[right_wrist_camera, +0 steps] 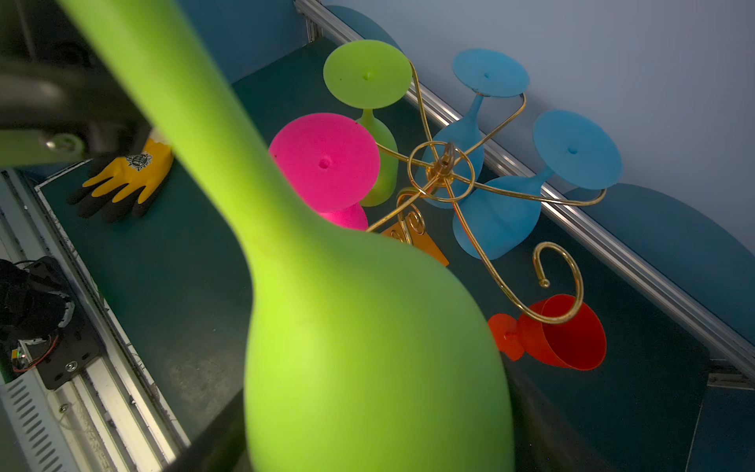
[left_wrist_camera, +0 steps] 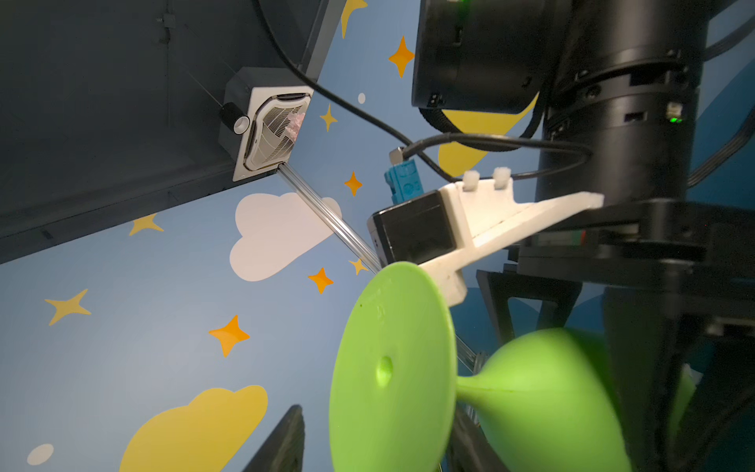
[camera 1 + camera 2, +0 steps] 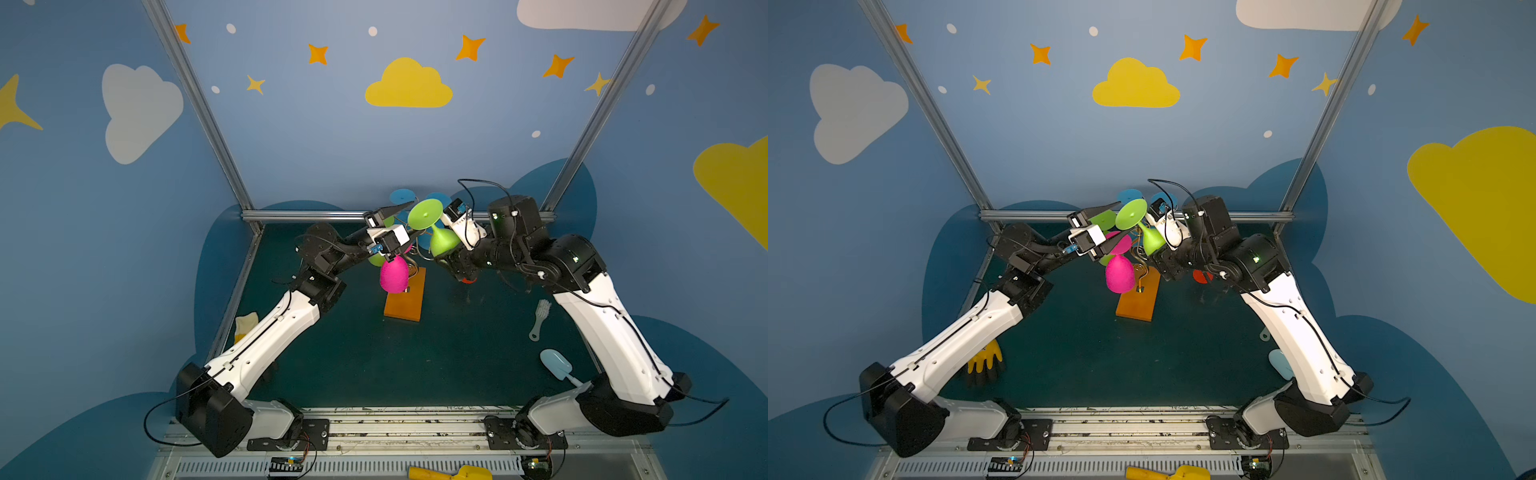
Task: Take the wine glass off the wine glass rack
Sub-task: Pick up the wine glass from the wine glass rack.
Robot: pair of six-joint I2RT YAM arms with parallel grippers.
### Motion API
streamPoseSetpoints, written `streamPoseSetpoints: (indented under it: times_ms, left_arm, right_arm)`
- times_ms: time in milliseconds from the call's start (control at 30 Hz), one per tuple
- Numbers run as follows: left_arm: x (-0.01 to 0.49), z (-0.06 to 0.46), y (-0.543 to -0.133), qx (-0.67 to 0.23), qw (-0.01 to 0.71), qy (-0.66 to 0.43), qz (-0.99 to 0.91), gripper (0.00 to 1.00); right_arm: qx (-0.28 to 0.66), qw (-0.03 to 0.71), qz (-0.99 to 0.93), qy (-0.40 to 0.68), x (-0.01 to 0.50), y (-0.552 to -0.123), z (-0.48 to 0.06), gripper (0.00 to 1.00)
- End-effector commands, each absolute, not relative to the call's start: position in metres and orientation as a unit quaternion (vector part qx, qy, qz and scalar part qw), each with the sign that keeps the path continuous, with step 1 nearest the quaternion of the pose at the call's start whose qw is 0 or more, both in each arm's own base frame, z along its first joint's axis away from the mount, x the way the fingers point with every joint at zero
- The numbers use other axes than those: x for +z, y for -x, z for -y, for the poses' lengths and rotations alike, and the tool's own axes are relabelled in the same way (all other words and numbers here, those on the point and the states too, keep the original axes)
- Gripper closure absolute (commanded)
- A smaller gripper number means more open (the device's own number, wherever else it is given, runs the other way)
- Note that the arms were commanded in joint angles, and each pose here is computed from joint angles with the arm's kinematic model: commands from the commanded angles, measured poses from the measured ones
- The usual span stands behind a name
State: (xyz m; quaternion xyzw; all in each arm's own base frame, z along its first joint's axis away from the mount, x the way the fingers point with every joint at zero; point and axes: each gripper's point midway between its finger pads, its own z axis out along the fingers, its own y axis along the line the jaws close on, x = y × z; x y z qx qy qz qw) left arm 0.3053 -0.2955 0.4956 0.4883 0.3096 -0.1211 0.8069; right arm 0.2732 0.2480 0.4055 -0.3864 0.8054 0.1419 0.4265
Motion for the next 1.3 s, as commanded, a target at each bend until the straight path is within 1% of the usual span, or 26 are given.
streamPoseSetpoints:
  times_ms: [0, 167, 400, 433, 533, 567, 667, 800, 833, 933, 967, 1100, 1267]
  left_arm:
    - [0.509, 0.295, -0.301, -0.111, 0.816, -0.486, -0.292, 0.53]
    - [0.507, 0.296, -0.303, -0.111, 0.814, -0.487, -0.297, 0.62]
    - [0.506, 0.295, -0.305, -0.107, 0.813, -0.485, -0.303, 0.71]
    - [0.506, 0.294, -0.306, -0.105, 0.814, -0.483, -0.306, 0.74]
    - [0.506, 0.293, -0.308, -0.103, 0.813, -0.479, -0.313, 0.91]
    - [0.505, 0.293, -0.309, -0.105, 0.813, -0.478, -0.316, 0.94]
    - [0.504, 0.292, -0.311, -0.106, 0.814, -0.473, -0.321, 0.96]
    - [0.503, 0.289, -0.313, -0.102, 0.815, -0.465, -0.33, 0.97]
    - [0.501, 0.288, -0.314, -0.103, 0.815, -0.462, -0.335, 0.97]
    - [0.497, 0.283, -0.313, -0.109, 0.816, -0.448, -0.35, 0.97]
    - [0.495, 0.281, -0.314, -0.111, 0.815, -0.442, -0.358, 0.97]
    - [0.487, 0.272, -0.316, -0.12, 0.813, -0.416, -0.388, 0.97]
    - [0.474, 0.257, -0.323, -0.139, 0.804, -0.365, -0.449, 0.97]
  right_arm:
    - [0.144, 0.415, -0.811, 0.387, 0.402, -0.27, -0.251, 0.6]
    - [0.145, 0.411, -0.812, 0.387, 0.4, -0.27, -0.253, 0.6]
    - [0.149, 0.41, -0.812, 0.388, 0.399, -0.268, -0.254, 0.59]
    - [0.15, 0.411, -0.812, 0.387, 0.399, -0.268, -0.254, 0.59]
    - [0.15, 0.409, -0.813, 0.386, 0.398, -0.269, -0.254, 0.58]
    - [0.151, 0.41, -0.813, 0.386, 0.398, -0.268, -0.254, 0.58]
    - [0.156, 0.41, -0.812, 0.384, 0.399, -0.267, -0.255, 0.53]
    - [0.177, 0.417, -0.806, 0.38, 0.405, -0.262, -0.257, 0.42]
    - [0.184, 0.422, -0.804, 0.376, 0.408, -0.261, -0.256, 0.39]
    - [0.211, 0.438, -0.791, 0.371, 0.418, -0.255, -0.258, 0.24]
    - [0.22, 0.444, -0.786, 0.37, 0.423, -0.253, -0.258, 0.2]
    - [0.255, 0.469, -0.767, 0.356, 0.44, -0.247, -0.254, 0.16]
    - [0.321, 0.506, -0.733, 0.323, 0.466, -0.242, -0.24, 0.14]
